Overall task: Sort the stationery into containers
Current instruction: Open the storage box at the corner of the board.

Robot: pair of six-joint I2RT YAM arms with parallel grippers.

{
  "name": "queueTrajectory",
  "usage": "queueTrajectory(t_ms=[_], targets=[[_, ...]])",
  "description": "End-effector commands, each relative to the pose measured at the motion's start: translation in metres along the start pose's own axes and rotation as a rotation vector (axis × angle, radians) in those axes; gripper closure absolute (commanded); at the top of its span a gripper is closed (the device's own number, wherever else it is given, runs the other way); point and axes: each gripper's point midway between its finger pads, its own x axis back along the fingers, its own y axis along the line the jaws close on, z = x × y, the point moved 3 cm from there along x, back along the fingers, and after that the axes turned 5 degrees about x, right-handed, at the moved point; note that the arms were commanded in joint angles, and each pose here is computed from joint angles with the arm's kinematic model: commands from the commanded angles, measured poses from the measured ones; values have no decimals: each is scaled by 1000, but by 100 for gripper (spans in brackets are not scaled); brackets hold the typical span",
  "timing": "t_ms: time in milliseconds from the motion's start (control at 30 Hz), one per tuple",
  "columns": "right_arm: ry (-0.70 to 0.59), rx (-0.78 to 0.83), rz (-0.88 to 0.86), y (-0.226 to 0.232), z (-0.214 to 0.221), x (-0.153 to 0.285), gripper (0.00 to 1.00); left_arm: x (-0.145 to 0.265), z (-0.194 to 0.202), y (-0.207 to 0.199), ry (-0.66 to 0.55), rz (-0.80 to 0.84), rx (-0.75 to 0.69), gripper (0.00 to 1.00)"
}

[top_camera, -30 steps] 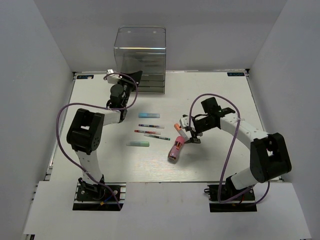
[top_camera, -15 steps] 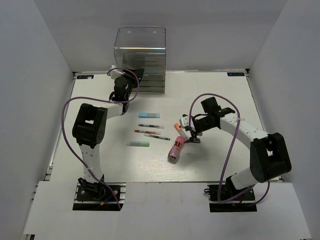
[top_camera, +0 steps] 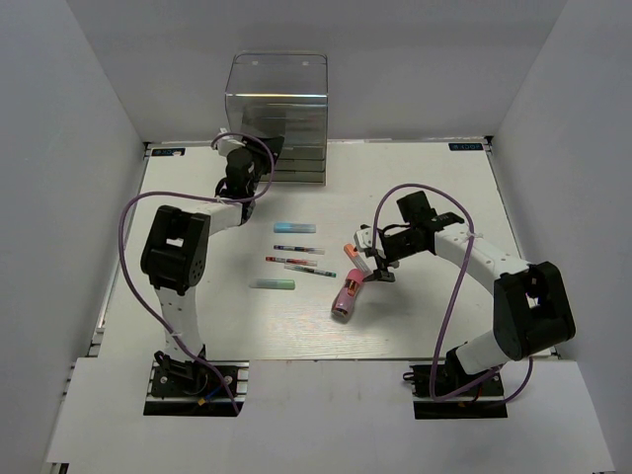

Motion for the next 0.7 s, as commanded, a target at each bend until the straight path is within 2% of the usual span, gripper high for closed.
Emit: queueTrajectory(t_ms=[0, 333, 533, 667], targets=[[-32, 30, 19, -11, -8, 0, 16, 13, 0, 13, -7, -103, -26, 51], [-32, 19, 16, -11, -5, -1, 16, 9, 3, 28, 14, -137, -13, 52], [-28, 18, 14, -10, -4, -1, 16, 4, -4, 11, -29, -52, 6, 47], [-26, 16, 12, -9, -3, -2, 16, 7, -5, 8, -44, -10, 20, 47]])
